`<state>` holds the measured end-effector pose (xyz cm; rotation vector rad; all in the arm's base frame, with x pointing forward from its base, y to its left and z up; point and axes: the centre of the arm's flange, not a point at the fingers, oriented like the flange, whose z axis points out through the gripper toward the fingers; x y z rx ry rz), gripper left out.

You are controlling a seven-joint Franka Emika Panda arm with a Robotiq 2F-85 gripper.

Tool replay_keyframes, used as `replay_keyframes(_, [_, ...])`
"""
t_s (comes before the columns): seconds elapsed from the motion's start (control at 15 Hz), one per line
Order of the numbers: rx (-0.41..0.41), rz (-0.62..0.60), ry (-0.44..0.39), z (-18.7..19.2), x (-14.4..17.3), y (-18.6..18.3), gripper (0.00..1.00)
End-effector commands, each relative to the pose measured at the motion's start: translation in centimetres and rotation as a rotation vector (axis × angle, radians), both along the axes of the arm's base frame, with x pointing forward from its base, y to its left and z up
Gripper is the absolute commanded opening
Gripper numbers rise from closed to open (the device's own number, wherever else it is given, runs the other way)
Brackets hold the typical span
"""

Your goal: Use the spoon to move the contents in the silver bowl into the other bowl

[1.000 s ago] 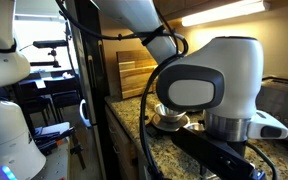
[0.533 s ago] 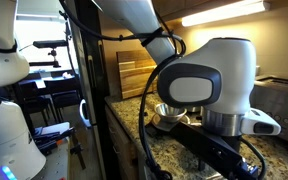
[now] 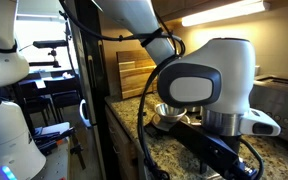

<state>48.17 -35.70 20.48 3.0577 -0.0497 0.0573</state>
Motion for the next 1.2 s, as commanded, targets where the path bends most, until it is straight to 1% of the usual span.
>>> replay_keyframes(0.0, [-0.008,-0.026,0.028,0.36,0.10,0.07,0.75])
replay_keyframes(0.07, [-0.009,-0.030,0.027,0.41,0.15,0.05,0.69])
replay_keyframes(0.13, [-0.008,-0.032,0.027,0.39,0.15,0.05,0.69])
replay_keyframes(0.2, [-0.008,-0.033,0.027,0.37,0.15,0.06,0.57])
replay_keyframes(0.27, [-0.008,-0.034,0.026,0.41,0.20,0.04,0.49])
replay_keyframes(0.33, [-0.009,-0.034,0.026,0.44,0.26,0.04,0.44])
replay_keyframes(0.4, [-0.009,-0.034,0.025,0.48,0.31,0.04,0.42])
replay_keyframes(0.47, [-0.010,-0.035,0.024,0.51,0.34,0.00,0.35])
replay_keyframes(0.53, [-0.010,-0.036,0.024,0.53,0.34,-0.03,0.34])
replay_keyframes(0.73, [-0.012,-0.040,0.023,0.58,0.33,-0.12,0.23])
replay_keyframes(0.8, [-0.012,-0.041,0.024,0.57,0.33,-0.12,0.23])
replay_keyframes(0.87, [-0.013,-0.044,0.023,0.61,0.31,-0.15,0.18])
replay_keyframes(0.93, [-0.013,-0.045,0.023,0.60,0.29,-0.14,0.20])
replay_keyframes(1.0, [-0.013,-0.047,0.023,0.60,0.27,-0.15,0.15])
replay_keyframes(1.07, [-0.013,-0.049,0.022,0.59,0.25,-0.15,0.13])
replay_keyframes(1.13, [-0.013,-0.049,0.022,0.63,0.22,-0.15,0.07])
